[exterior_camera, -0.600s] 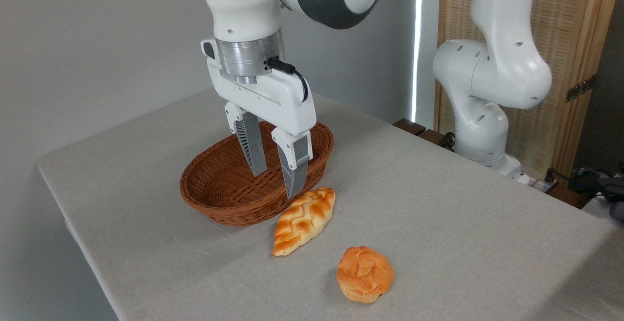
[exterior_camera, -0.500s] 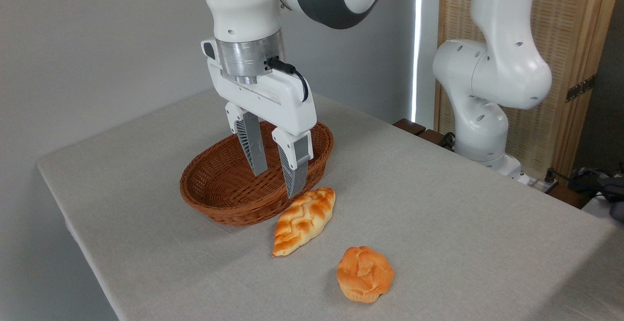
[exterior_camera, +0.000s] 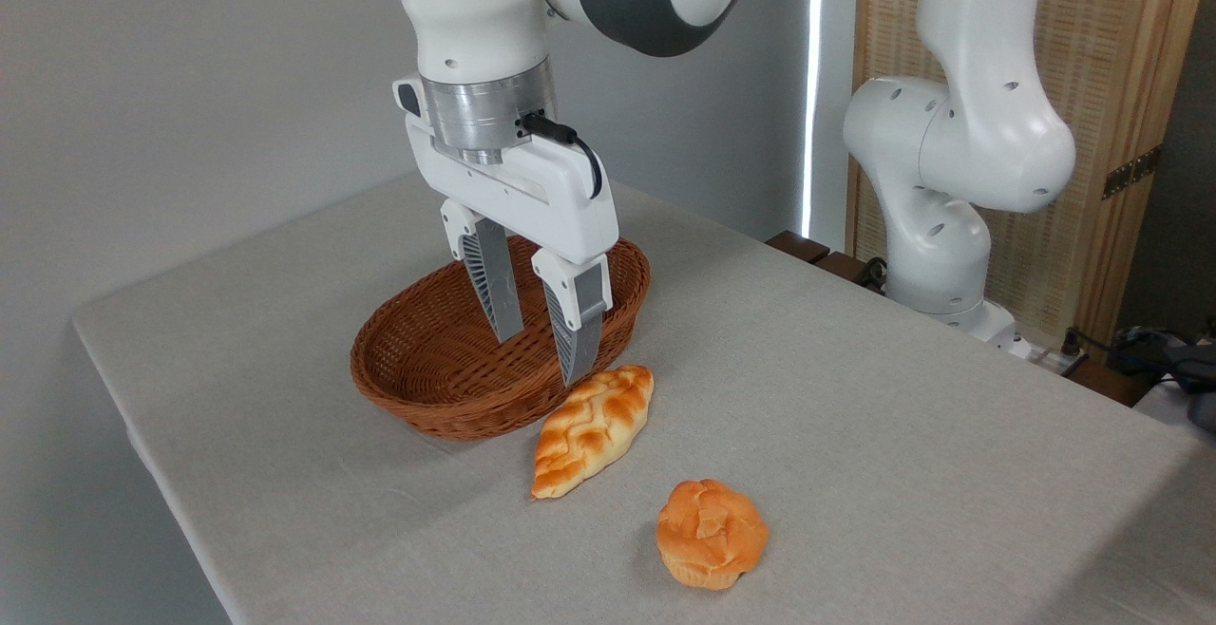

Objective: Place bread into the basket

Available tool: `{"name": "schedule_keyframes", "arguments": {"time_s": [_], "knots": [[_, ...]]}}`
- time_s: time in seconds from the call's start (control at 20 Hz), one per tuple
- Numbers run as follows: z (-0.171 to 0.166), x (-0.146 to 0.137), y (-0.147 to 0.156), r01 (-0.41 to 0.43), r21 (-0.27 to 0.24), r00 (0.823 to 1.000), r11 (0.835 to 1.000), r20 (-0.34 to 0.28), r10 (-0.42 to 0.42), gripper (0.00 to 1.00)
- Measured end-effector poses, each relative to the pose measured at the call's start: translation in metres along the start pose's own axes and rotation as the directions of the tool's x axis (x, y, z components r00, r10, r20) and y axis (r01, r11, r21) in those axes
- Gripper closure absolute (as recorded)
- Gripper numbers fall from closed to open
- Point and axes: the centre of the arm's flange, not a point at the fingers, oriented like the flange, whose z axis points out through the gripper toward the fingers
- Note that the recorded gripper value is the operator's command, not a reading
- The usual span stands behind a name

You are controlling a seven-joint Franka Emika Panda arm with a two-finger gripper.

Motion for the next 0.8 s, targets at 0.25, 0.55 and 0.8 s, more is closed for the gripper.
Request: {"name": "schedule_keyframes", "arguments": {"time_s": [0.25,0.55,0.8], "knots": [[-0.003,-0.001,0.001,-0.001,0.004,1.000,1.000,-0.004,0.001,0.00],[-0.009,-0.008,0.001,-0.032,0.010,0.999,0.999,-0.011,0.032,0.00],[0.009,-0.055,-0.019,-0.101,-0.028,0.995,0.994,0.006,0.102,0.00]]}}
